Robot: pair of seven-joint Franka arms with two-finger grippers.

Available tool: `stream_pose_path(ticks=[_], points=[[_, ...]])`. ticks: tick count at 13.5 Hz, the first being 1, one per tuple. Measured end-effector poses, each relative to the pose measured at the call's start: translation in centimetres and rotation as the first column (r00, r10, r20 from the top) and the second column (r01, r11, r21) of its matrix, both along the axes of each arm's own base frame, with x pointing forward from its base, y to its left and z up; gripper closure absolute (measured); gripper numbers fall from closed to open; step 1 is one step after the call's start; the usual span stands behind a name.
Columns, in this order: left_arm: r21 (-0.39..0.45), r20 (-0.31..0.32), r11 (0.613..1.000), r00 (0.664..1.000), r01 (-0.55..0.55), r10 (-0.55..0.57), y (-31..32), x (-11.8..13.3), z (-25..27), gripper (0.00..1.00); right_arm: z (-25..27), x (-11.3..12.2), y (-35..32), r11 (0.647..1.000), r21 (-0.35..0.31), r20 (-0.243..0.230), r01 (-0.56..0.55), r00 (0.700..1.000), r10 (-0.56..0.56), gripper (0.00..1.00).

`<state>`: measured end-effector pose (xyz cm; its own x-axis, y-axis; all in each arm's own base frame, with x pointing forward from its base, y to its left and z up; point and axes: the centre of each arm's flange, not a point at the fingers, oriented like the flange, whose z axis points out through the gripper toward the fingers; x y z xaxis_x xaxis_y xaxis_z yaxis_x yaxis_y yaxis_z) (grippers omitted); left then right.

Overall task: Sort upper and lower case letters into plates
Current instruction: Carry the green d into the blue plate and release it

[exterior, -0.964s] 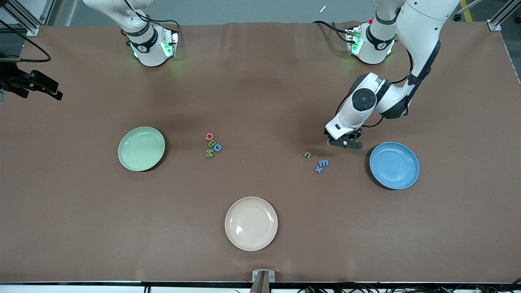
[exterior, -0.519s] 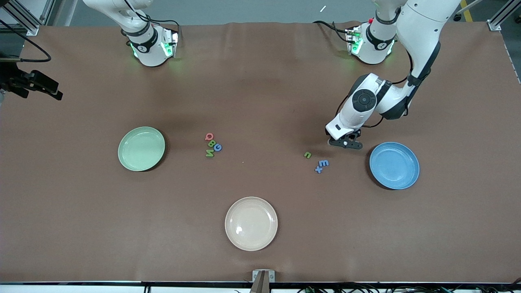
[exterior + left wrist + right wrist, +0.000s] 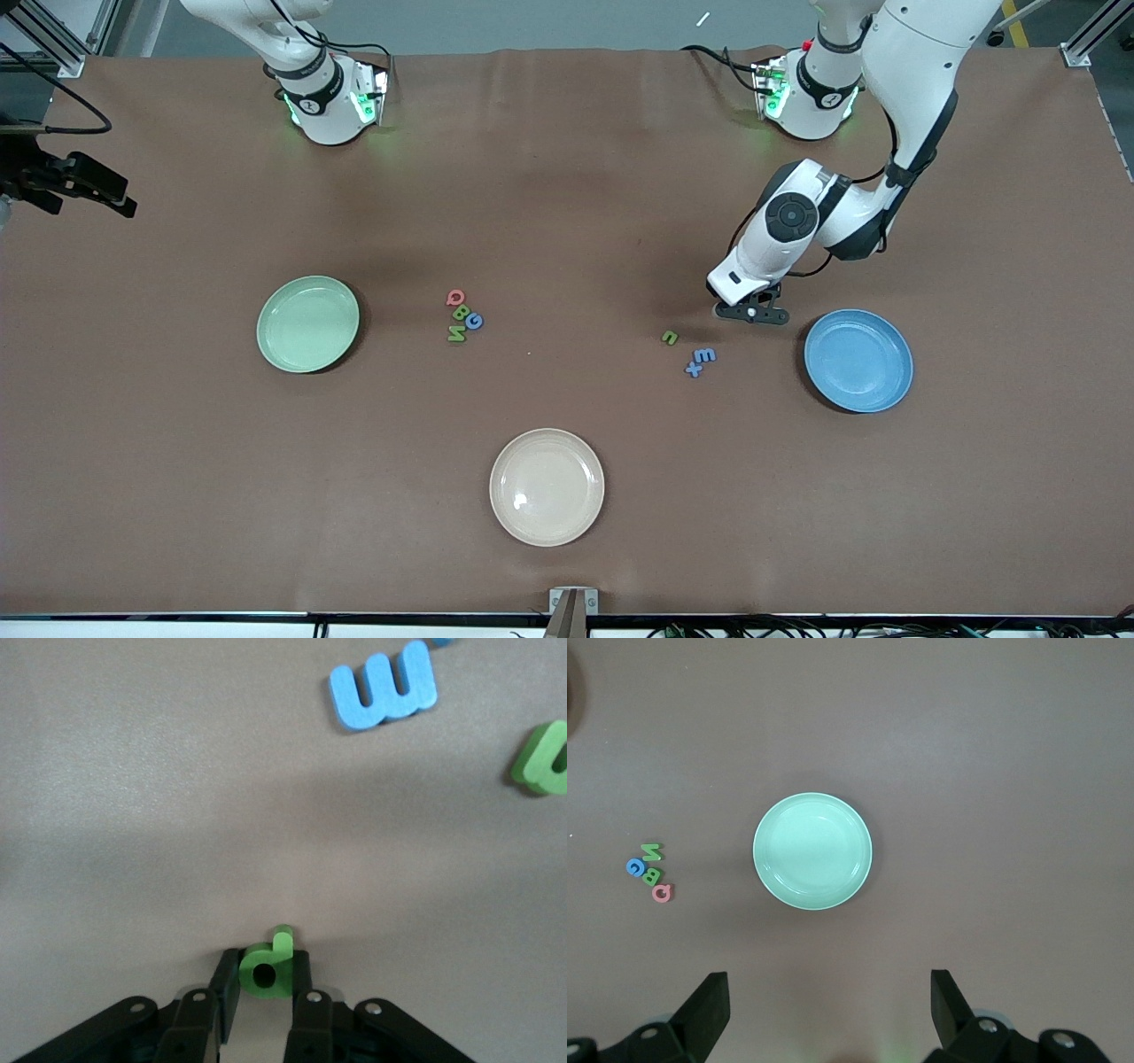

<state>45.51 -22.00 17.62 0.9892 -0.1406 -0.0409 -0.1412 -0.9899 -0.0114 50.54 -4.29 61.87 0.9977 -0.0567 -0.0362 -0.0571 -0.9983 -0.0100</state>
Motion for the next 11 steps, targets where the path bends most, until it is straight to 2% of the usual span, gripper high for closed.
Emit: stream_pose_path(ticks=[3, 7, 11], points=[[-0.002, 0.018, 1.000, 1.000, -0.011, 0.011, 0.1, 0.9, 0.8, 0.72, 0.0, 0.0, 0.0, 1.000, 0.000, 0.004, -0.008, 1.000, 0.008, 0.00], [0.078, 0.009, 0.997, 1.000, -0.011, 0.010, 1.8, 3.4, 5.2, 0.72, 0.0, 0.1, 0.0, 1.000, 0.004, 0.005, -0.009, 1.000, 0.009, 0.00], [0.125, -0.017, 0.992, 0.999, 0.034, -0.032, 8.2, 6.6, 9.0, 0.72, -0.1, 0.1, 0.0, 1.000, 0.004, 0.004, -0.009, 1.000, 0.009, 0.00]])
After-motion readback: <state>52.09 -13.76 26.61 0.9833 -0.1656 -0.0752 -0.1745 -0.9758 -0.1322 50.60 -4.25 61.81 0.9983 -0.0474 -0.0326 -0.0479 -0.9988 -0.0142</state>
